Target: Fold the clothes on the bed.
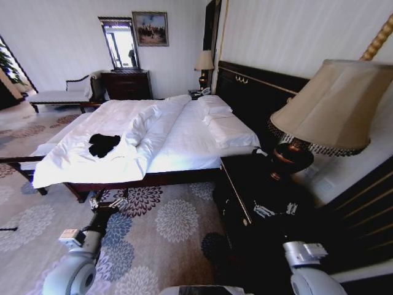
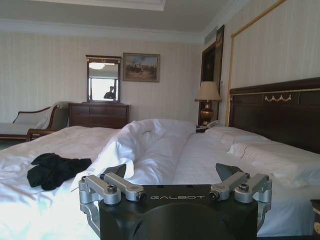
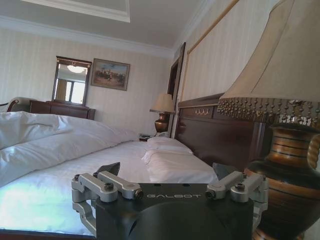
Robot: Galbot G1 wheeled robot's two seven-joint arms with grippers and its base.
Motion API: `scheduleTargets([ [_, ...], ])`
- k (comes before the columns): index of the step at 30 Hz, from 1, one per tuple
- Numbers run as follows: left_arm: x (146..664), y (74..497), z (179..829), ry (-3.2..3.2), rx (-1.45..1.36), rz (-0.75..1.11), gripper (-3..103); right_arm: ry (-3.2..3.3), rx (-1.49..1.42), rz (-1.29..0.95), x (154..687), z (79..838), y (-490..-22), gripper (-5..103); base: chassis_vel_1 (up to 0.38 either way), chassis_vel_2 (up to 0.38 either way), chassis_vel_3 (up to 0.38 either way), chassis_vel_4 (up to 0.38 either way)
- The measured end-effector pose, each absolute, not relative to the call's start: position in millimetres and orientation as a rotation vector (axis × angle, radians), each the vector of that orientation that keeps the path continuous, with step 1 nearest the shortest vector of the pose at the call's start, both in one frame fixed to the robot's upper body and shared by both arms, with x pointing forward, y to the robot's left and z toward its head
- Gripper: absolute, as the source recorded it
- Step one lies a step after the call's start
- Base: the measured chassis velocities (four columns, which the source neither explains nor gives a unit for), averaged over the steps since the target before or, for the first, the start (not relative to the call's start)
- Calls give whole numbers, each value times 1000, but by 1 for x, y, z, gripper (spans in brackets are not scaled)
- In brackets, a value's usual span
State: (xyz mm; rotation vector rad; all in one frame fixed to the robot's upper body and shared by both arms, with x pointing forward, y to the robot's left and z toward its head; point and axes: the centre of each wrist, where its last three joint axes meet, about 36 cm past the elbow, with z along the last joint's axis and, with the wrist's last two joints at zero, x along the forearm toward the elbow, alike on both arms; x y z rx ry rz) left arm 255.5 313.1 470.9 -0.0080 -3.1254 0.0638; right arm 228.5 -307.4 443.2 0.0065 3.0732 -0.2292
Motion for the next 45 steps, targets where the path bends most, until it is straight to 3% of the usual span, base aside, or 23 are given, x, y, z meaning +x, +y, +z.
scheduleTargets([
  [45,226,294,455,-3053,-86,103,100,3102,8,-229,223,439,-298,100,-93,88,86,-92],
])
